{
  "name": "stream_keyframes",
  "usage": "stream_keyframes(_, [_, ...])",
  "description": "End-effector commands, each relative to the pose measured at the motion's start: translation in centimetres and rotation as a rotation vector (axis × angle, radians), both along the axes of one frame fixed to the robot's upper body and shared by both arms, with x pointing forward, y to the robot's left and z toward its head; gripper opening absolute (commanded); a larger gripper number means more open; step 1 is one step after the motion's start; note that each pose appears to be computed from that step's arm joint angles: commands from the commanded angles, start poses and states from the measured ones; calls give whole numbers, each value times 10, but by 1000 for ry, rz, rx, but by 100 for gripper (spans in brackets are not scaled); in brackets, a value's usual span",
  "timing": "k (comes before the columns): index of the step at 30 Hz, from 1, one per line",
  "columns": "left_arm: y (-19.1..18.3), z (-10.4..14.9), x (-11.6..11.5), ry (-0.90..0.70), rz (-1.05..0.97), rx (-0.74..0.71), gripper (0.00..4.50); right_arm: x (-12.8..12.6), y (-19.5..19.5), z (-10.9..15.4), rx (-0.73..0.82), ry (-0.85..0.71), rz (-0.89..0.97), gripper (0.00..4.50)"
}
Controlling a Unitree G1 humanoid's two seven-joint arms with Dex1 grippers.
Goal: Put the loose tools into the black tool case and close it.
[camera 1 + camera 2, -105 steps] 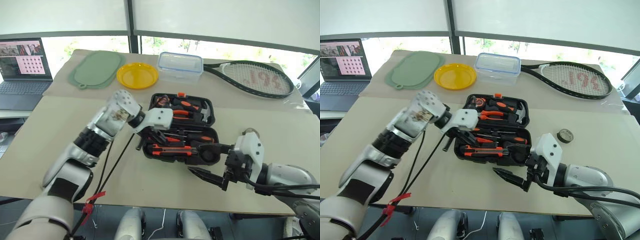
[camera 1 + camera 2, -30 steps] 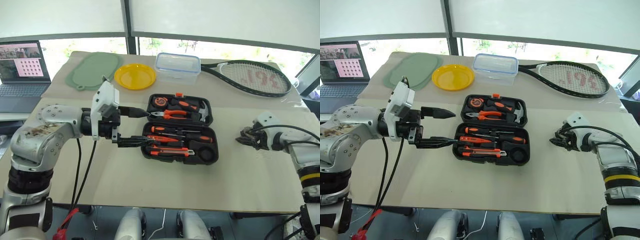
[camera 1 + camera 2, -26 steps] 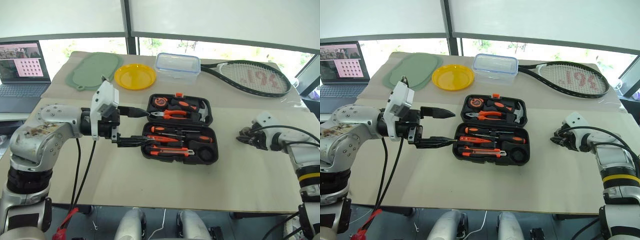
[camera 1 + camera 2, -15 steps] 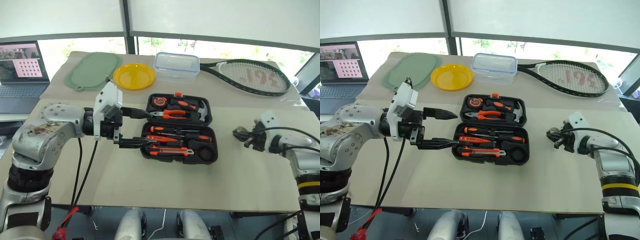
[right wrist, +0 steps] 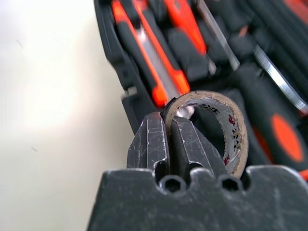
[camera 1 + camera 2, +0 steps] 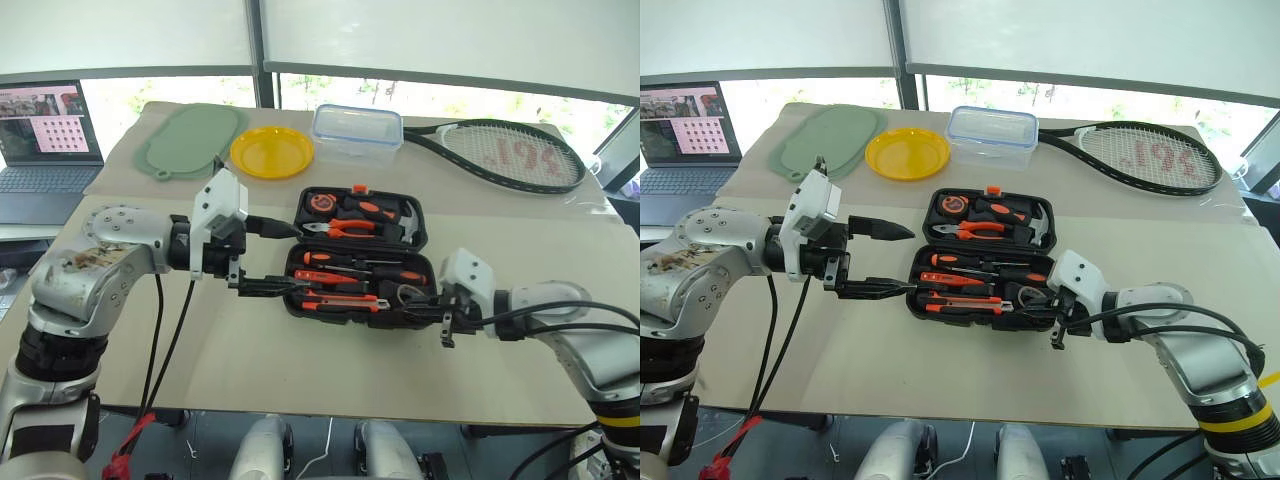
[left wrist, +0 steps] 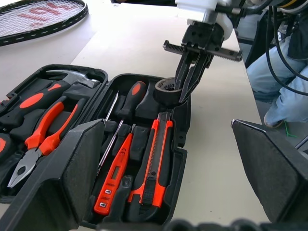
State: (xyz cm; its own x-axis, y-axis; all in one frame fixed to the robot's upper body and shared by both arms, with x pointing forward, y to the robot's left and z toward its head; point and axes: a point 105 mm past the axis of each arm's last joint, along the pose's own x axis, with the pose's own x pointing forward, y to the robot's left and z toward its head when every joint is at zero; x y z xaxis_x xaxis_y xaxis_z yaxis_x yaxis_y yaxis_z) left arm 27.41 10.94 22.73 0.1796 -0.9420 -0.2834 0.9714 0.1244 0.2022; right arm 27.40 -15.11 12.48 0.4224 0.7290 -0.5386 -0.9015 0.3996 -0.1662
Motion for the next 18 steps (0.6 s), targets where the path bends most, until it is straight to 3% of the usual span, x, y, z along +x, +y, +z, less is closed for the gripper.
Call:
stream_keyframes(1, [0,5,0,-41,-8,13,450,1,-4,4,-41,-33,7,7])
stream_keyframes(4, [1,5,0,-44,-6,16,450,1,-9,-2,-87,-30,9,7])
stream_keyframes(10, [1,3,1,-48,0,18,450,-5,-3,-3,-102,-24,52,202])
stream_keyframes(16, [8,-4,8,-21,51,18,450,-10,4,39,21,-64,72,407])
stream_keyframes(18, [16,-14,15,-2,110,27,450,-2,-7,58,71,-80,7,407])
